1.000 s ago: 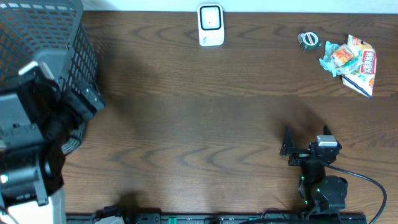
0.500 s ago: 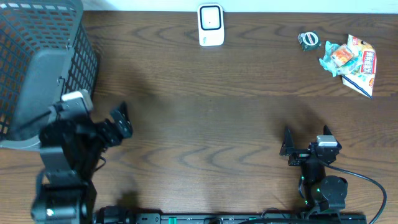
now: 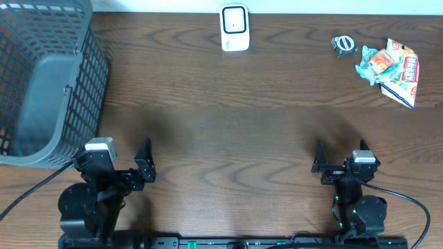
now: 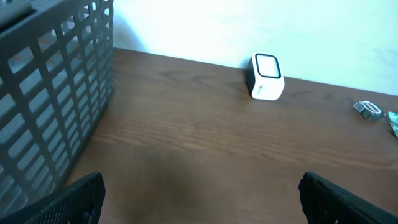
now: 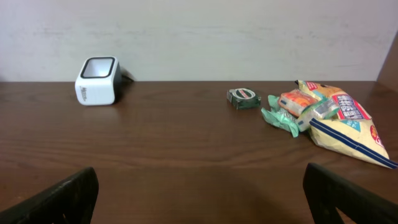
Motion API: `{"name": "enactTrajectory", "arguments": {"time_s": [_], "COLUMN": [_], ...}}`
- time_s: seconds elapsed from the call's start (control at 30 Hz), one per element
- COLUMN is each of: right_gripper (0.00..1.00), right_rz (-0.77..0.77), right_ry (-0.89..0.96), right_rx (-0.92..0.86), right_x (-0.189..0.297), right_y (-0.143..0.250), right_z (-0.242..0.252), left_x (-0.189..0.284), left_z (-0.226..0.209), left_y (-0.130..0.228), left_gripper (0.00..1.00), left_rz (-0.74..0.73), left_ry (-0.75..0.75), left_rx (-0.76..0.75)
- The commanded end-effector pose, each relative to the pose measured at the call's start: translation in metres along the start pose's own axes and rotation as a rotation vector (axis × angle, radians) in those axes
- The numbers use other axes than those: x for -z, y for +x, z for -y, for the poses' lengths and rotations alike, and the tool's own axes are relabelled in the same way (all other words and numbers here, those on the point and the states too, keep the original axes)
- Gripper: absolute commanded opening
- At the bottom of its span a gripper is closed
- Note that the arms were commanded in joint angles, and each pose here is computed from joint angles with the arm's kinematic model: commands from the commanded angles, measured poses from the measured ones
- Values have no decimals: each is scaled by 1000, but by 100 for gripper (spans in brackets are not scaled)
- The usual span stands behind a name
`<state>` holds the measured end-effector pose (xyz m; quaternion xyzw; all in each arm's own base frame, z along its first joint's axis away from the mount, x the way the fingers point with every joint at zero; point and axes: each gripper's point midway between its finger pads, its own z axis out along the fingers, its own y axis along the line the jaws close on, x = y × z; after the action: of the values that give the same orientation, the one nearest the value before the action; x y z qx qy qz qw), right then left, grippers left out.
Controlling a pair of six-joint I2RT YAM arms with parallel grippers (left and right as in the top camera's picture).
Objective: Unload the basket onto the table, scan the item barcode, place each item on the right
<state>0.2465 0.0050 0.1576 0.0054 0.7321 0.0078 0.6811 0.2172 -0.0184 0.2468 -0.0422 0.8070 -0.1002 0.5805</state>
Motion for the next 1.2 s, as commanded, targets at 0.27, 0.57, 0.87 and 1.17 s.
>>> {"name": "enactTrajectory", "arguments": {"time_s": [0.27, 0.57, 0.87, 1.17], "right_gripper": [99, 99, 99, 99], "right_rz": [1, 1, 1, 1], "right_ry": [6, 6, 6, 6], "right_rx": [-14, -14, -14, -14], "right_x": [0, 0, 0, 0], "right_y": [0, 0, 0, 0], "right_z": [2, 2, 2, 2], "left_x": [-16, -25, -32, -36], "left_z": [-3, -7, -15, -20], "left_y": [8, 21, 26, 24], "left_gripper": [98, 98, 98, 98], "left_rz": [191, 316, 378, 458], "left_ry": [34, 54, 30, 15], "left_rx": [-57, -73, -73, -75]}}
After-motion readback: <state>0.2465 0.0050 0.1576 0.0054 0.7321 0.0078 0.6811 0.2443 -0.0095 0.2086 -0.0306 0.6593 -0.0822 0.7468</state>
